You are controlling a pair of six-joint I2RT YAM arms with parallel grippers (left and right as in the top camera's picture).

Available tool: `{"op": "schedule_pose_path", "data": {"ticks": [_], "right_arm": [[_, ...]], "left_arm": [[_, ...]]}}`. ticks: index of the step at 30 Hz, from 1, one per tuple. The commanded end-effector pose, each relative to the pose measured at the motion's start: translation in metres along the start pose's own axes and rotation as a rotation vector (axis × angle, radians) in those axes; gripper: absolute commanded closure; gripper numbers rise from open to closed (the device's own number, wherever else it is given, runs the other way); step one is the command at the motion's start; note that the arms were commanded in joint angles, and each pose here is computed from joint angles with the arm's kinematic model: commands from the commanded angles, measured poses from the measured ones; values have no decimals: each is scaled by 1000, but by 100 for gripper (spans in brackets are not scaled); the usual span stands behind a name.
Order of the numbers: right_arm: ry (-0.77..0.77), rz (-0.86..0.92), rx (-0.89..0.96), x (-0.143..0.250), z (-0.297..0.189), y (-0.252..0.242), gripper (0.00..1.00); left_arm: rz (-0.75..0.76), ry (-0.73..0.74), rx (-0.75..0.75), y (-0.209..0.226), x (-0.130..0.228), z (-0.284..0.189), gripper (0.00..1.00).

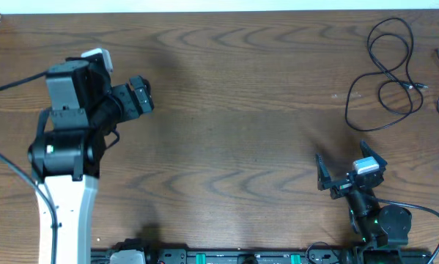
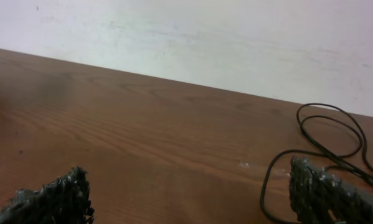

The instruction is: Untangle cables

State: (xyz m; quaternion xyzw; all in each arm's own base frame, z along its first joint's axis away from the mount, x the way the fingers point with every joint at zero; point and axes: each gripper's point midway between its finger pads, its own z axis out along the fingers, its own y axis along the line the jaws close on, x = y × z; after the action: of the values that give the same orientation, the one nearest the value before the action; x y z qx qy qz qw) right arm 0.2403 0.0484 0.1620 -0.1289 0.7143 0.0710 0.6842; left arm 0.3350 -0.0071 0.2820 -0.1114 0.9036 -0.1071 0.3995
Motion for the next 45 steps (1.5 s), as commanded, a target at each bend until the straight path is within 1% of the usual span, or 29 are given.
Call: {"op": "schedule_pose_path", "data": {"ticks": [1,5,7,9,12,19,22,26,32,36,41,45], "right_arm": [[3,8,-17,1,0,3,1],[3,8,-17,1,0,3,1],[3,8,-17,1,0,3,1],[3,8,-17,1,0,3,1],[3,8,-17,1,0,3,1],[3,8,-17,1,0,3,1],[3,8,-17,1,0,3,1],[3,8,-17,1,0,3,1],[3,8,-17,1,0,3,1],[3,8,-17,1,0,3,1],[3,8,-17,1,0,3,1],[3,8,-17,1,0,3,1]], "left_arm": [[2,-67,3,1,8,-28,3],[30,-148,-34,11,22,-56,3],[33,-175,-28,13,38,-66,3],[35,-197,-22,16,54,-72,3],[42,-278,-20,22,66,-78,3],[62,-585,0,34,70,-73,3],[71,-668,23,37,75,-63,3],[81,-736,52,38,84,-50,3],[126,-805,78,38,94,-33,3],[172,-823,77,39,104,-22,3],[184,-809,74,43,117,-9,3],[196,-741,52,48,129,2,3]]}}
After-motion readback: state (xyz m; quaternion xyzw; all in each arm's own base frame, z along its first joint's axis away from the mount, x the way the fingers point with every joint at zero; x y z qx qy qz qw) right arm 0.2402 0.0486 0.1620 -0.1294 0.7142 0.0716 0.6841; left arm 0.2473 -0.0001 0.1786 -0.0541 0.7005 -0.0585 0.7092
